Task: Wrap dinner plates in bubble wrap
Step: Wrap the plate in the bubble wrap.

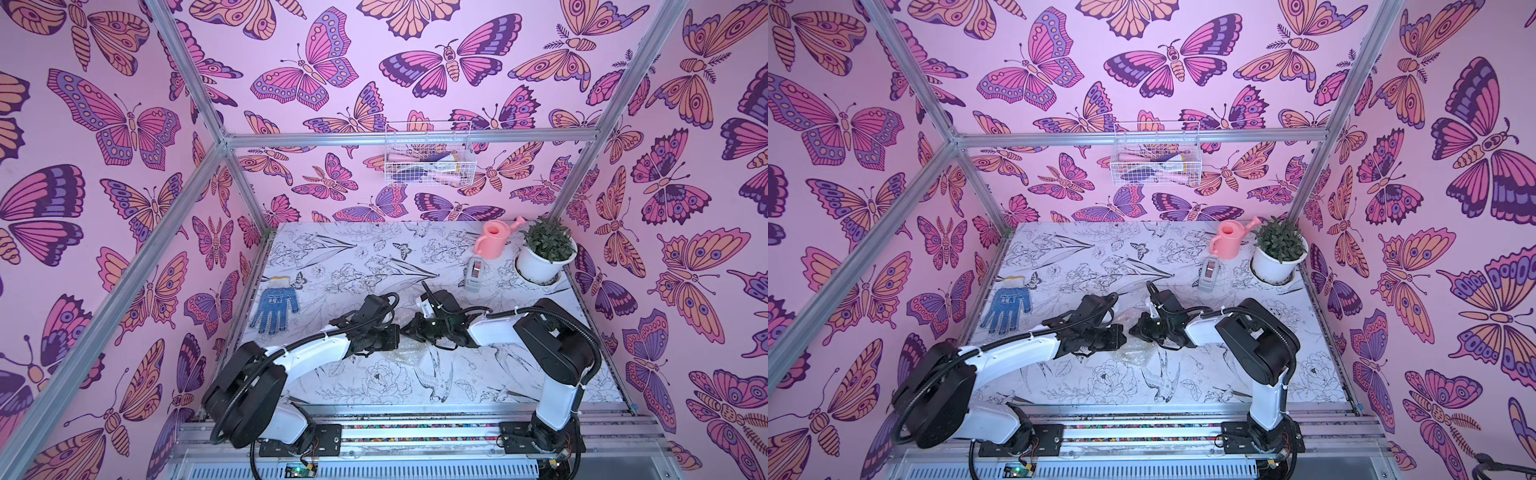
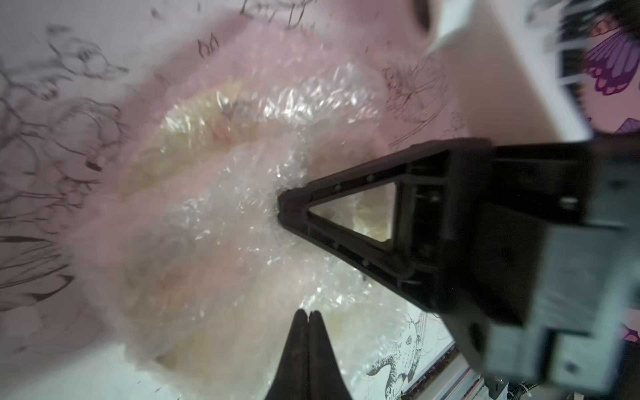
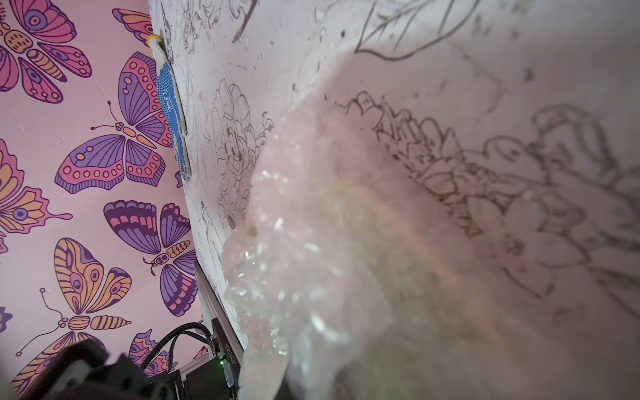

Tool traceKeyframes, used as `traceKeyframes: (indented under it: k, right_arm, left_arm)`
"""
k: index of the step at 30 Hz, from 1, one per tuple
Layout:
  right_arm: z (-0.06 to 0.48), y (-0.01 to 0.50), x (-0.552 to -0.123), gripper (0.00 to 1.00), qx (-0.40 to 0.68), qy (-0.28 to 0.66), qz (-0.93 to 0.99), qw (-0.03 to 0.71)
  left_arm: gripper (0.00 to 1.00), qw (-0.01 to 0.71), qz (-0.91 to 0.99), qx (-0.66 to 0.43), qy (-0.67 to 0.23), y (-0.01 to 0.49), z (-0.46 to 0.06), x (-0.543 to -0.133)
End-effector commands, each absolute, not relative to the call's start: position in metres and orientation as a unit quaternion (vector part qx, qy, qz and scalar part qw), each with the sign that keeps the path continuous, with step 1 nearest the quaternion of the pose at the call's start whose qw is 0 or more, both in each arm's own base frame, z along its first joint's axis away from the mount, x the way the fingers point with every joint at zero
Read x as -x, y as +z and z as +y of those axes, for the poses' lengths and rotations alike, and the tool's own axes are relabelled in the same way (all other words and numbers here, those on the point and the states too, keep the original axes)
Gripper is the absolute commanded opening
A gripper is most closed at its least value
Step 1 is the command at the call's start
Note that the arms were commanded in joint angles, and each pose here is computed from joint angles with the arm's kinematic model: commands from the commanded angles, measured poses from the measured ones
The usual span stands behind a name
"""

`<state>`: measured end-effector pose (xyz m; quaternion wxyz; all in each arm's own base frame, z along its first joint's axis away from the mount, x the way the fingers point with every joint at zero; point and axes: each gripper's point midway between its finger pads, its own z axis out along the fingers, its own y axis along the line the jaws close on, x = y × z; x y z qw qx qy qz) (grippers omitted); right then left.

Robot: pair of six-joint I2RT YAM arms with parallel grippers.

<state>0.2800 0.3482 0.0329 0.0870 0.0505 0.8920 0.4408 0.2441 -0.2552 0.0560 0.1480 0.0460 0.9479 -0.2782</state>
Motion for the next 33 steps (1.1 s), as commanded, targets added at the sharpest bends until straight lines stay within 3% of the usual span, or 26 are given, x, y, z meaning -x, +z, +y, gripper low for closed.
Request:
traceKeyframes:
  k: [1,11,26,27,30,33]
  right_arm:
    - [0.319,-0.016,-0.257,0.0,-0.087,0.358,0.929,0.045]
    - [0.318,-0.016,-0.256,0.0,-0.076,0.349,0.933,0.042]
    - [0.316,0.001,-0.263,0.0,-0.061,0.353,0.932,0.053]
    - [0.315,0.007,-0.266,0.03,-0.06,0.356,0.931,0.057]
    - [0.301,0.037,-0.278,0.24,-0.059,0.359,0.928,0.084]
    - [0.282,0.07,-0.293,0.33,-0.057,0.365,0.922,0.114]
  left_arm:
    - [0.0,0.152,0.933,-0.053,-0.322,0.06,-0.272,-0.249]
    - [0.0,0.194,0.937,-0.045,-0.286,0.066,-0.26,-0.263]
    - [0.0,0.105,0.968,-0.025,-0.227,-0.018,-0.239,-0.233]
    - [0.0,0.104,0.967,-0.024,-0.23,-0.019,-0.239,-0.232]
    - [0.0,0.103,0.968,-0.019,-0.227,-0.024,-0.233,-0.226]
    - [0.0,0.1,0.969,-0.018,-0.226,-0.028,-0.23,-0.222]
